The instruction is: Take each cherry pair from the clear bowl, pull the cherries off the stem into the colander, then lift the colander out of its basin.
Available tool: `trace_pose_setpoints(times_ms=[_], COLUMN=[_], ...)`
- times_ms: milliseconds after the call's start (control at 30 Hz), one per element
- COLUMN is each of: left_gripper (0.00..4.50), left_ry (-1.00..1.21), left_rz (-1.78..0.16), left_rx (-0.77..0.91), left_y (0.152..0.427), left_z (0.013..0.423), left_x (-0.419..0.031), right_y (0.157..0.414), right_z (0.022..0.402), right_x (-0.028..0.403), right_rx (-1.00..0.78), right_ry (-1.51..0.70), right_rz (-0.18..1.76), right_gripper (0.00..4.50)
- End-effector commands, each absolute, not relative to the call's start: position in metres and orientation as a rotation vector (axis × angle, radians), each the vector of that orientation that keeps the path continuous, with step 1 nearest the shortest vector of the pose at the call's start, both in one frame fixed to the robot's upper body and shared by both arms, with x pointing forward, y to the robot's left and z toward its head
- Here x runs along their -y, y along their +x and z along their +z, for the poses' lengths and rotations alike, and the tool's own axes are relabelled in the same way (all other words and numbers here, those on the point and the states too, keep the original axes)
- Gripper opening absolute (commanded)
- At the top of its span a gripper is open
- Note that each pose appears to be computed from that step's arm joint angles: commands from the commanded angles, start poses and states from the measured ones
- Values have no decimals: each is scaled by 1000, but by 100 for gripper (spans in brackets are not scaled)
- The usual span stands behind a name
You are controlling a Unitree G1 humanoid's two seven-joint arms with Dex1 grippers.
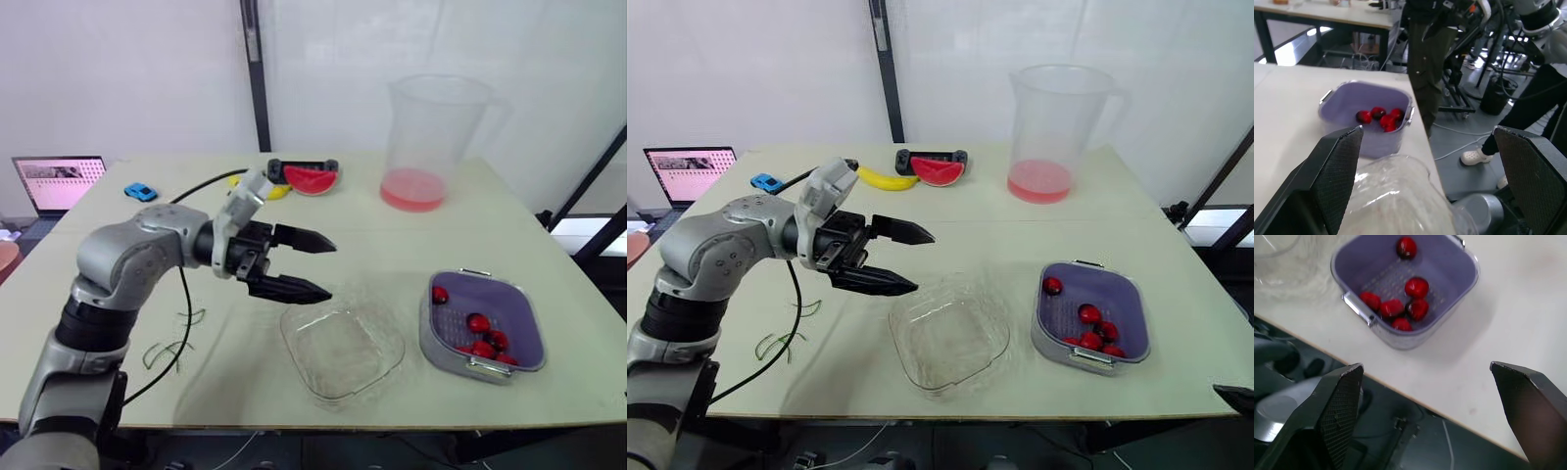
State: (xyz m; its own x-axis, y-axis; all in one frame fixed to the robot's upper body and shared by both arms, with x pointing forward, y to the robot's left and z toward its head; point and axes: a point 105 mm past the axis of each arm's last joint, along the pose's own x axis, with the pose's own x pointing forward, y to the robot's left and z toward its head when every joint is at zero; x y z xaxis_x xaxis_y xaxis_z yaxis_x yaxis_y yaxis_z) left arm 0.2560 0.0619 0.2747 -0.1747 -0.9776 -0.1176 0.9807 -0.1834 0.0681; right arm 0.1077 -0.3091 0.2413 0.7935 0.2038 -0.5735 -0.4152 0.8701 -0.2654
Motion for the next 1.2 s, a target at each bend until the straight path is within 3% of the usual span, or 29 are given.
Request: trace_pose_setpoints(times_ms=[33, 133, 333, 567, 900, 1033, 1133, 1200], left_gripper=[446, 446, 446, 446, 446, 450, 450, 450], left_ry=[172, 179, 230, 219, 224, 223, 209, 208], left_rz=[-1760, -1747, -1695, -1622, -1556, -1539, -1518, -1511], left_rx=[22, 28, 3, 32, 34, 34, 45, 38], left_y=[242, 237, 241, 261, 260, 260, 262, 263], left_z=[286, 285, 272, 265, 259, 257, 256, 253], left_x=[-62, -63, -64, -49, -57, -61, -62, -61], right_y=[105, 131, 171, 187, 202, 210, 215, 218], right_z=[242, 247, 232, 200, 175, 170, 170, 173], right_x=[297, 279, 234, 227, 239, 240, 238, 237], right_rx=[-561, -479, -502, -680, -764, -776, -780, -781], right_ry=[-399, -344, -537, -751, -811, -859, -901, -920], right_rz=[333, 399, 565, 660, 714, 746, 788, 816], right_gripper=[450, 450, 450, 450, 450, 313, 169, 169])
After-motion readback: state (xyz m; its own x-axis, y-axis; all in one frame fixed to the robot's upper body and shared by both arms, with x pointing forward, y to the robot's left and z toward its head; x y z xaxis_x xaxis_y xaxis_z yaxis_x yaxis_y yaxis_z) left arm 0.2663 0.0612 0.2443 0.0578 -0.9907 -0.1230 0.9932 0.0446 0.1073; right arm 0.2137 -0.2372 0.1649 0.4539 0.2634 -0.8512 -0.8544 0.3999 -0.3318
